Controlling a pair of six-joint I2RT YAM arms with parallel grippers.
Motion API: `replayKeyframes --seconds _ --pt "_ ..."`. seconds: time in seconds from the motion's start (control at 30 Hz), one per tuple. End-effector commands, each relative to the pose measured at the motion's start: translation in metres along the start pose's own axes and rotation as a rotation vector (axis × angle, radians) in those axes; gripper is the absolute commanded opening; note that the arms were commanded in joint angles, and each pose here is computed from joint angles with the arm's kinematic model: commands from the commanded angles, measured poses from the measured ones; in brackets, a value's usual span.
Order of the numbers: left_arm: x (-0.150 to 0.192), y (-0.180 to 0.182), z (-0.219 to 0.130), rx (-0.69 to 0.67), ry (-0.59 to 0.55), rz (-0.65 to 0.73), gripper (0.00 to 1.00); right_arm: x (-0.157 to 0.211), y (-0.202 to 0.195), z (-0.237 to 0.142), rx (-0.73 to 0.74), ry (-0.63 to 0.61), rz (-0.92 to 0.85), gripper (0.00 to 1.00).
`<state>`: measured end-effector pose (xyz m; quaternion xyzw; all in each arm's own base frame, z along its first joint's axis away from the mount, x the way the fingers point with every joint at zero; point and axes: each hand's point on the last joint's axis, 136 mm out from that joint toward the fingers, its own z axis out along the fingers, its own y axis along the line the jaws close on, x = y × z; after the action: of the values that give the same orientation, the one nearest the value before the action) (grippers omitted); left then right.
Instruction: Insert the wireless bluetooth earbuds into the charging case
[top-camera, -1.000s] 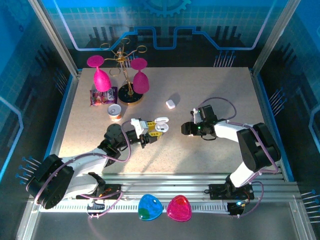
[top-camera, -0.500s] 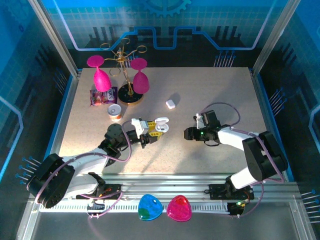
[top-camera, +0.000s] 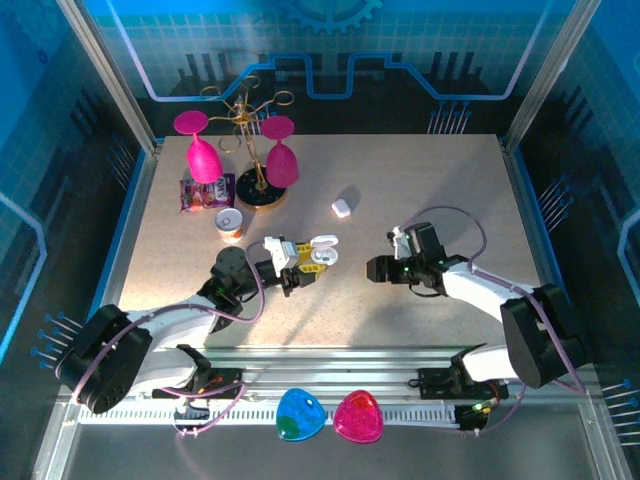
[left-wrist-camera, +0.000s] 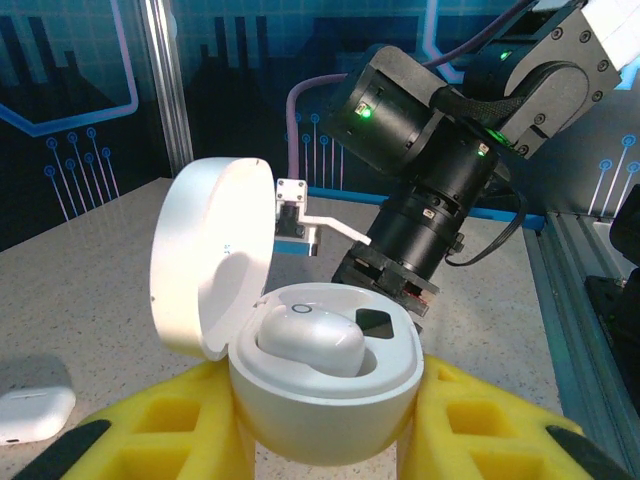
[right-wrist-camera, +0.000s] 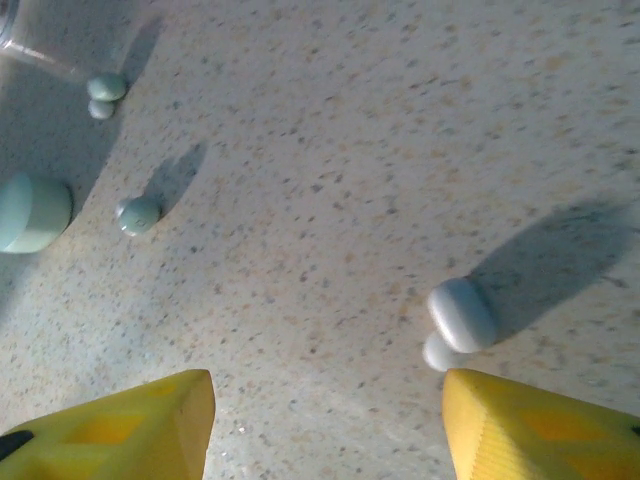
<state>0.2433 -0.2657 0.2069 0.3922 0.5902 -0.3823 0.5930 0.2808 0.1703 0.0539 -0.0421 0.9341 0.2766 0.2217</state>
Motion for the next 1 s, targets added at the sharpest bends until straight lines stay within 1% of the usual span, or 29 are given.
replayKeyframes --seconds 0.0,0.17,0.27,0.5,0.6,0.7,0.83,0.97 --pt "-0.02 -0.002 0.005 0.026 -0.061 0.038 0.23 -0.006 -0.017 0.003 0.026 0.01 0.043 0.62" --pt "-0.022 -0.003 0.003 0.028 -0.069 0.033 0.24 -0.018 -0.02 0.017 -0.019 0.047 0.041 0.62" --pt "-0.021 -0.004 0.002 0.022 -0.055 0.039 0.24 -0.022 -0.021 0.023 -0.042 0.057 0.032 0.59" --pt "-0.02 -0.003 0.0 0.015 -0.049 0.042 0.24 -0.021 -0.019 0.032 -0.086 0.068 0.031 0.54" --pt "-0.021 -0.003 0.001 0.017 -0.05 0.043 0.24 -0.02 -0.015 0.03 -0.104 0.065 0.037 0.53" --pt "-0.022 -0.003 0.001 0.017 -0.051 0.044 0.24 -0.024 -0.015 0.018 -0.073 0.031 0.032 0.53" --pt "-0.02 -0.003 0.002 0.018 -0.046 0.043 0.24 -0.033 -0.022 0.0 0.024 -0.006 0.011 0.52" --pt "-0.023 -0.001 0.005 0.022 -0.061 0.041 0.24 -0.043 -0.02 -0.001 0.03 -0.023 -0.004 0.52"
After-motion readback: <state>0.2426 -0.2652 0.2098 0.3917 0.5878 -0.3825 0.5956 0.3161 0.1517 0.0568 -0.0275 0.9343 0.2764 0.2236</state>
